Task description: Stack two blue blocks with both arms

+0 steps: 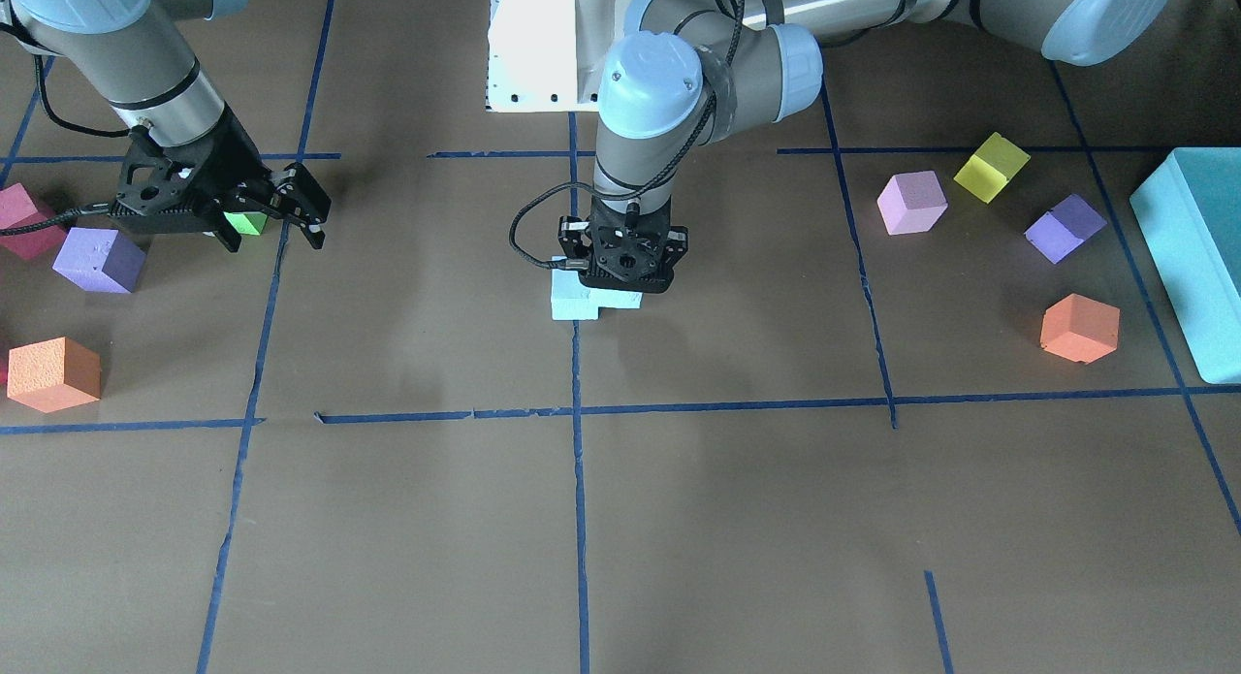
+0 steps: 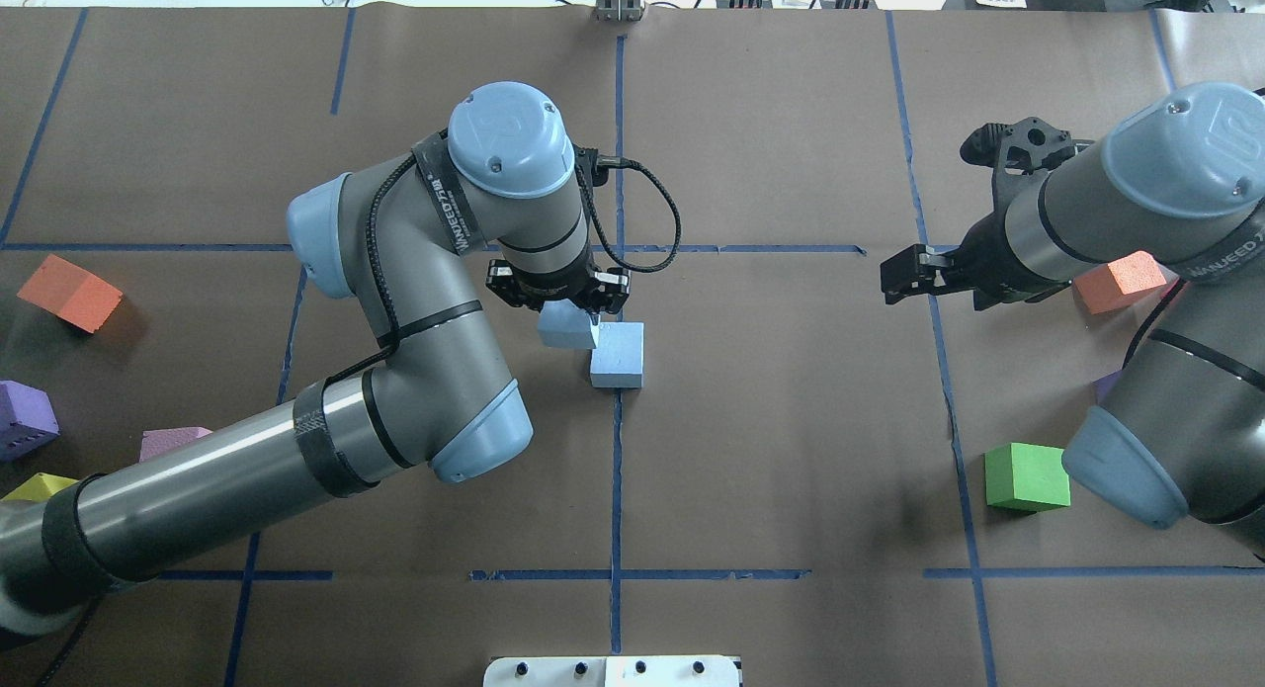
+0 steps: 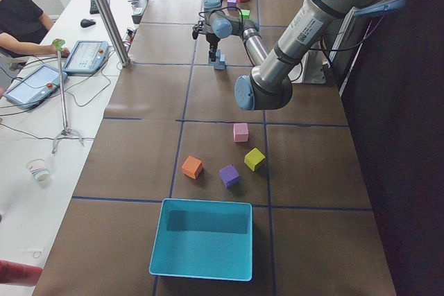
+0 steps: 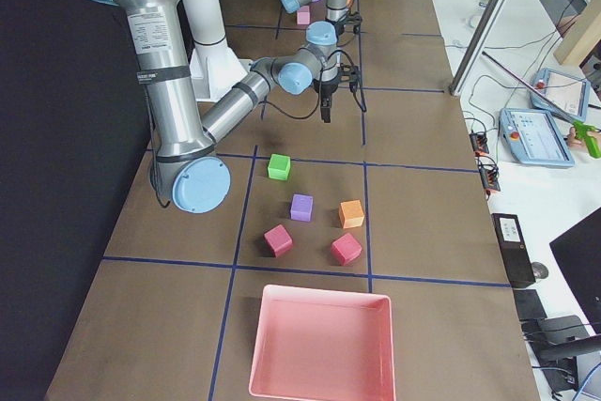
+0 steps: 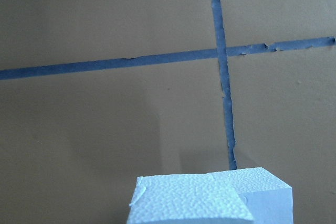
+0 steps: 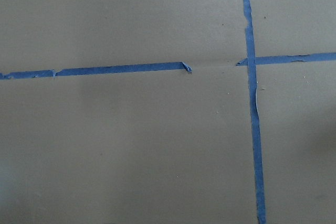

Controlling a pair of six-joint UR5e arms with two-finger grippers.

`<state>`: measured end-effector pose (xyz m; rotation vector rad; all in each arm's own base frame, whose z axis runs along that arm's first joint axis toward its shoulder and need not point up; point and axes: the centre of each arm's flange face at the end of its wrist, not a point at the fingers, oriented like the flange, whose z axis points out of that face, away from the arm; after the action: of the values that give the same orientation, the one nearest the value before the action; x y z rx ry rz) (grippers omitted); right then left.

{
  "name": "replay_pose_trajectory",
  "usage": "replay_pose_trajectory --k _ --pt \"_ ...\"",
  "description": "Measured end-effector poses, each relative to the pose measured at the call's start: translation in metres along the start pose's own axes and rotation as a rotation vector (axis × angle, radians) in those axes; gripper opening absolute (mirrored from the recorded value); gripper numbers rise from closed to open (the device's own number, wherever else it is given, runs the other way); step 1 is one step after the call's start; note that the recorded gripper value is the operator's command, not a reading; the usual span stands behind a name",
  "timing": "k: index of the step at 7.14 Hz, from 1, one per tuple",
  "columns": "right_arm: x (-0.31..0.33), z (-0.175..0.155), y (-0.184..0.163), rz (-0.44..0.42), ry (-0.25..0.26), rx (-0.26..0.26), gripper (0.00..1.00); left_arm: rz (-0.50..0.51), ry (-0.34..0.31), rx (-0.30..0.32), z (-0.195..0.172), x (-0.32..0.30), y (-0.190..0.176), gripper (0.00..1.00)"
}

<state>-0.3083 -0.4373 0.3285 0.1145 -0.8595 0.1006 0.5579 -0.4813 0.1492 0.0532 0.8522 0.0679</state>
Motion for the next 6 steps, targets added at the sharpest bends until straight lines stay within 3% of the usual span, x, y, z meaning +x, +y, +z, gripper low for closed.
replay_pose_trajectory --k 6 --pt "0.009 0.008 0.001 -0.007 -0.011 0.005 1.0 -0.053 -0.039 -0.019 0.012 0.045 0.009 0.28"
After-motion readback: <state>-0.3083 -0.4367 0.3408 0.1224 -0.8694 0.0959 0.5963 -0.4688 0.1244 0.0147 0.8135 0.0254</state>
